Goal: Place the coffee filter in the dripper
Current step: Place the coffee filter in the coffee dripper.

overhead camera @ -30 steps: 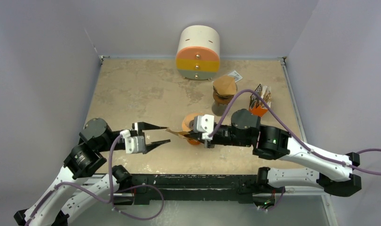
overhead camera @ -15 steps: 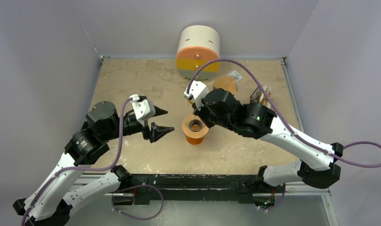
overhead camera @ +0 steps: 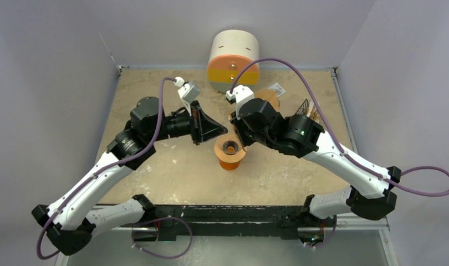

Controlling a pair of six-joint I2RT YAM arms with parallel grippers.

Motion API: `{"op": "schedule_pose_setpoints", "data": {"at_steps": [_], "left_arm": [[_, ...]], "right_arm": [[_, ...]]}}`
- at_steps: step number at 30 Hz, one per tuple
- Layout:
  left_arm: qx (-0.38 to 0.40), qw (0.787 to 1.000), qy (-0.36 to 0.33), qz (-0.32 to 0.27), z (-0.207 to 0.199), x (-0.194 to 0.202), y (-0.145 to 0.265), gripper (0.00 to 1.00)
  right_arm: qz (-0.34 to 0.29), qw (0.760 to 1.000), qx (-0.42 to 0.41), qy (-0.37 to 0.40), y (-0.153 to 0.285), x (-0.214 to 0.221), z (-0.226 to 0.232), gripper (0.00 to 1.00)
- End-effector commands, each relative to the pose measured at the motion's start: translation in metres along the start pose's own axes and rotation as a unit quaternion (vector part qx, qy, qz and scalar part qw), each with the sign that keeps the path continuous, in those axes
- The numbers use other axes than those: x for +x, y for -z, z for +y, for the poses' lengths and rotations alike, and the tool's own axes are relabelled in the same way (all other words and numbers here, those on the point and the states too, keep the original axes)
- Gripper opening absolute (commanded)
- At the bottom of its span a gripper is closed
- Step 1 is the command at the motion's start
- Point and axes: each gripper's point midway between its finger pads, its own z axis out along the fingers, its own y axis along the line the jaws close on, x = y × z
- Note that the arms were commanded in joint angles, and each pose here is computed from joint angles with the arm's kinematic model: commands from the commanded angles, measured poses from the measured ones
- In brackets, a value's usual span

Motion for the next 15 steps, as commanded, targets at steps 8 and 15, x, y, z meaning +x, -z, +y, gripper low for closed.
{"op": "schedule_pose_setpoints", "data": {"at_steps": [8,15], "left_arm": [[0.014,0.993,0.109,-0.053,-0.004,-0.036,-0.028,0.0],[-0.034,0.989,0.135,-0.042,0.016,-0.03,-0.035,0.0]], "right_arm": [[-0.073,0.997,-0.005,-0.03,-0.005,-0.029,0.004,0.0],[-0.086,0.996,0.004,-0.038,-0.009,-0.032,0.002,0.0]]}}
